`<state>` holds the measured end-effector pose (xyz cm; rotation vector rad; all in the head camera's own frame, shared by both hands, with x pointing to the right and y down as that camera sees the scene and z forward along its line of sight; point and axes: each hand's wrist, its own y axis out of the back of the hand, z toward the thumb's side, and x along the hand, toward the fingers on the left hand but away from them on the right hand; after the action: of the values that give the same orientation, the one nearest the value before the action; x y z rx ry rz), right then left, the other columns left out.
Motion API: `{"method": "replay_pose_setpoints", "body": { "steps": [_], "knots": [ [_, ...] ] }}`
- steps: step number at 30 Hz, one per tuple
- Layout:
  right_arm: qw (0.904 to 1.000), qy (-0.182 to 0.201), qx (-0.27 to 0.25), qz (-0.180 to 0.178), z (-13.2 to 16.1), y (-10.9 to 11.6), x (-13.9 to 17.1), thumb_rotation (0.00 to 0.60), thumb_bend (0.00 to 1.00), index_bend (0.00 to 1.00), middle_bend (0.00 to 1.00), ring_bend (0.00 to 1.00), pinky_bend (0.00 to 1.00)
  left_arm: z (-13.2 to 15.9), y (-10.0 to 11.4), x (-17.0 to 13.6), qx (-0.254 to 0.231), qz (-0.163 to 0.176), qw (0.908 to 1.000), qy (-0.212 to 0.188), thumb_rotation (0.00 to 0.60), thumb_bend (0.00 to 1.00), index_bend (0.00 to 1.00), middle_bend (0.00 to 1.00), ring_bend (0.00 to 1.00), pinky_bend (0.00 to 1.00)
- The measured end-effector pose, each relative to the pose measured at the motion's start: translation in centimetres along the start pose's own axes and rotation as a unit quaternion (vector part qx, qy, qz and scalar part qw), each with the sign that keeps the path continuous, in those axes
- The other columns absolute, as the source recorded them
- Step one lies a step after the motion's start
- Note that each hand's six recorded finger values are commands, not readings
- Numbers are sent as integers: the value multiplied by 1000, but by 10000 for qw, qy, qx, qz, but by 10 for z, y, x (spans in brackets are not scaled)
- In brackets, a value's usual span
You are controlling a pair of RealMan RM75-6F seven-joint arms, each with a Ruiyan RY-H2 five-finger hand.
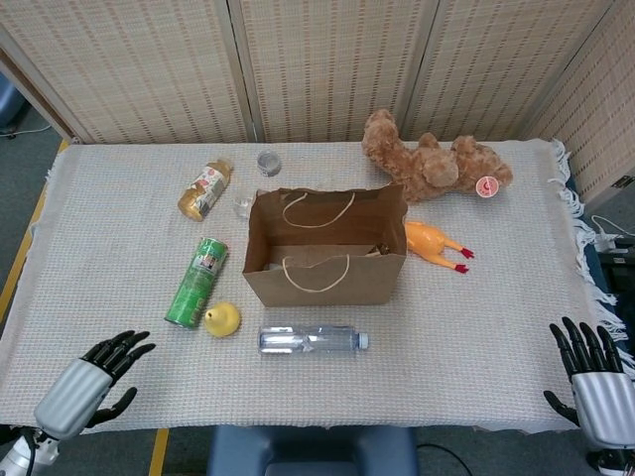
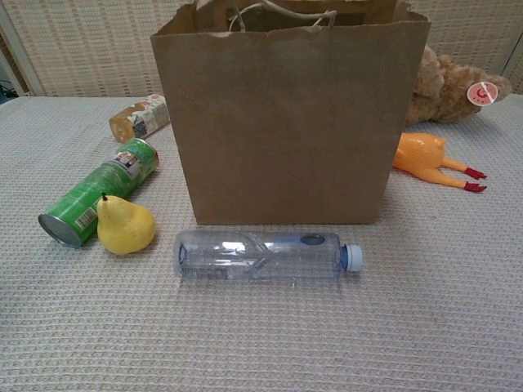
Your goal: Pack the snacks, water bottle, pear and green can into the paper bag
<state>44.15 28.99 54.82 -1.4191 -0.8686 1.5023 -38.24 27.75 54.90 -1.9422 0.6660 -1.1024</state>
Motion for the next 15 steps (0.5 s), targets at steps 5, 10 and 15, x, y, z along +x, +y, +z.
{"method": "replay_pose_setpoints", "body": {
  "steps": [5,10,15],
  "knots": [
    [10000,-3,-4,2,0,0,0,600,0,11,0,0,0,32,-21,-6,209,116,9927,-1179,600,391,130,64,79,251],
    [10000,-2,-25,0,0,0,0,600,0,11,0,0,0,56,-34,4,128,126,9848,-1730,600,388,127,61,76,244],
    [10000,1,-39,1,0,0,0,600,0,11,0,0,0,74,-43,26,50,-82,9813,-1921,600,387,105,42,56,234]
  ]
}}
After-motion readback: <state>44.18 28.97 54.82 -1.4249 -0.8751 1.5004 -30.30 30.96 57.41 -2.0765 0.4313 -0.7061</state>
